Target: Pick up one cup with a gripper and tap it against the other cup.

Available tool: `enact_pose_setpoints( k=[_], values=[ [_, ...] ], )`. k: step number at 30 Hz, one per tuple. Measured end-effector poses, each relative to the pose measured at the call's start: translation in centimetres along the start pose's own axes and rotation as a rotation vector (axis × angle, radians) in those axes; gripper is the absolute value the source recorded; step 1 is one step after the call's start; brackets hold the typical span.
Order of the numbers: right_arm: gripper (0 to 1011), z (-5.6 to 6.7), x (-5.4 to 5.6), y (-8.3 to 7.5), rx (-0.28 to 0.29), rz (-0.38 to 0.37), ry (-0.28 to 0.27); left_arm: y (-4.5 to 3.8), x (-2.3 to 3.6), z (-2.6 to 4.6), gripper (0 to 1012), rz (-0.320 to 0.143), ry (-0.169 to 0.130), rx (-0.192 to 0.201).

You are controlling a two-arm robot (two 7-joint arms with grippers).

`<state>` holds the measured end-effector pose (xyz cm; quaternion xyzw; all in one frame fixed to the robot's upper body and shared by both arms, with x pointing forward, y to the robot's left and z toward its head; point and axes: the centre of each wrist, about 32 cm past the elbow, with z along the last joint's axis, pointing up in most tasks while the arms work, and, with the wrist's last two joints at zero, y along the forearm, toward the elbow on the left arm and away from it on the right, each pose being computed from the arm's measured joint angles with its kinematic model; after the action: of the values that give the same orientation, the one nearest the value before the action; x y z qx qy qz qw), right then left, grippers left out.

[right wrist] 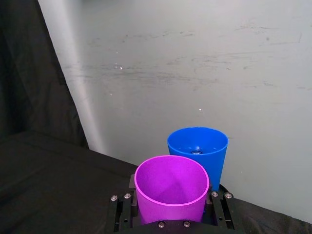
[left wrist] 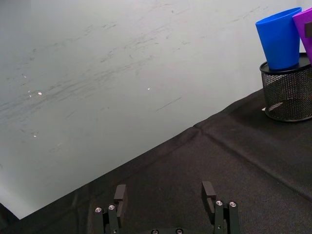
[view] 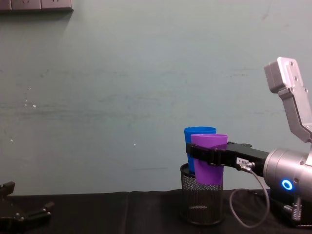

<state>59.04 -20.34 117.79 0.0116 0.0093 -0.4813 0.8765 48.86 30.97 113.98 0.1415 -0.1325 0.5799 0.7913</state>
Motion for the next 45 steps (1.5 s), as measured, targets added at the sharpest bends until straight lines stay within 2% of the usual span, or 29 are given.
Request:
enact_pose_setpoints(
  k=[45],
  values=[
    [729,0.00,0.00,0.00,0.000,0.000,0.000,0.00,0.00,0.00,1000,0.000,0.000,0.000]
  ],
)
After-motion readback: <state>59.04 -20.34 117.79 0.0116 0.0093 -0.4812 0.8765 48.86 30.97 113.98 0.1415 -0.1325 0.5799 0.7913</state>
